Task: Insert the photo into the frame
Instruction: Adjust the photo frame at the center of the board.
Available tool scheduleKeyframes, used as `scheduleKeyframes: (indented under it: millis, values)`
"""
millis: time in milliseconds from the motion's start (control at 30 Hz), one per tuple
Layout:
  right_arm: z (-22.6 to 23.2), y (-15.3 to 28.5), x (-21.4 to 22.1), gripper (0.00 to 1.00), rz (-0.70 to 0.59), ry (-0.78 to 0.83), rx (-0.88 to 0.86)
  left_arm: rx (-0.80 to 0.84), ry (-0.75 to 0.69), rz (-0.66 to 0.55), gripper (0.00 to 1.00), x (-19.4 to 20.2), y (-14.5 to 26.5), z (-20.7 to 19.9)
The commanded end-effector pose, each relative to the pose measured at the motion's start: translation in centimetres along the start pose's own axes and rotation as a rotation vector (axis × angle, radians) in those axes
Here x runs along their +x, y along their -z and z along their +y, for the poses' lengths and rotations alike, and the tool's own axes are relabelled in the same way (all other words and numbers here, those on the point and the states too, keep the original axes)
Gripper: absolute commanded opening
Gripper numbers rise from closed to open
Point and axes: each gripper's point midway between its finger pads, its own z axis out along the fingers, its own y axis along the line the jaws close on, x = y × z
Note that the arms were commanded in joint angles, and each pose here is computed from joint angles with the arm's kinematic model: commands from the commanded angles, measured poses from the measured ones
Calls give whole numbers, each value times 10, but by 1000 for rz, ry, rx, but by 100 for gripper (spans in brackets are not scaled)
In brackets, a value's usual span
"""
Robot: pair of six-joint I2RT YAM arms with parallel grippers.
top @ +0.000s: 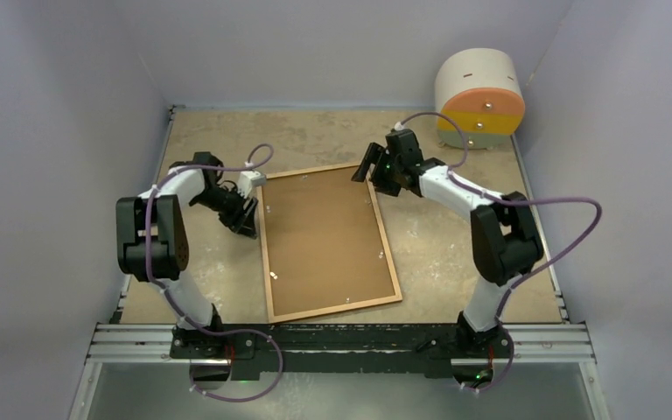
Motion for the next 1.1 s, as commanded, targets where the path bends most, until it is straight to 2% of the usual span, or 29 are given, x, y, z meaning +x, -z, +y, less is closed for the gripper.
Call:
scheduleKeyframes:
  millis: [0, 267, 400, 500, 767, 833, 933, 1067]
  values:
    - [16, 36, 16, 79, -48, 113, -31, 22, -16, -98, 51, -11, 17, -16]
    - [-21, 52, 75, 79, 28, 129, -32, 47, 73, -75, 51, -11, -15, 9]
    - [1, 69, 96, 75, 31, 172, -101, 25, 108, -69, 44, -22, -32, 22]
    - [18, 72, 125, 71, 95, 181, -173, 22, 133, -84, 38, -38, -43, 32]
    - [53, 69, 170, 69, 180, 217, -283, -34, 116, -128, 28, -93, -59, 62]
    - [64, 64, 174, 68, 196, 227, -315, -1, 122, -154, 29, -107, -54, 58]
    - [85, 55, 176, 68, 213, 256, -371, 15, 84, -178, 38, -117, -36, 44]
    - [115, 40, 179, 66, 243, 317, -463, 28, 50, -170, 47, -104, -12, 18]
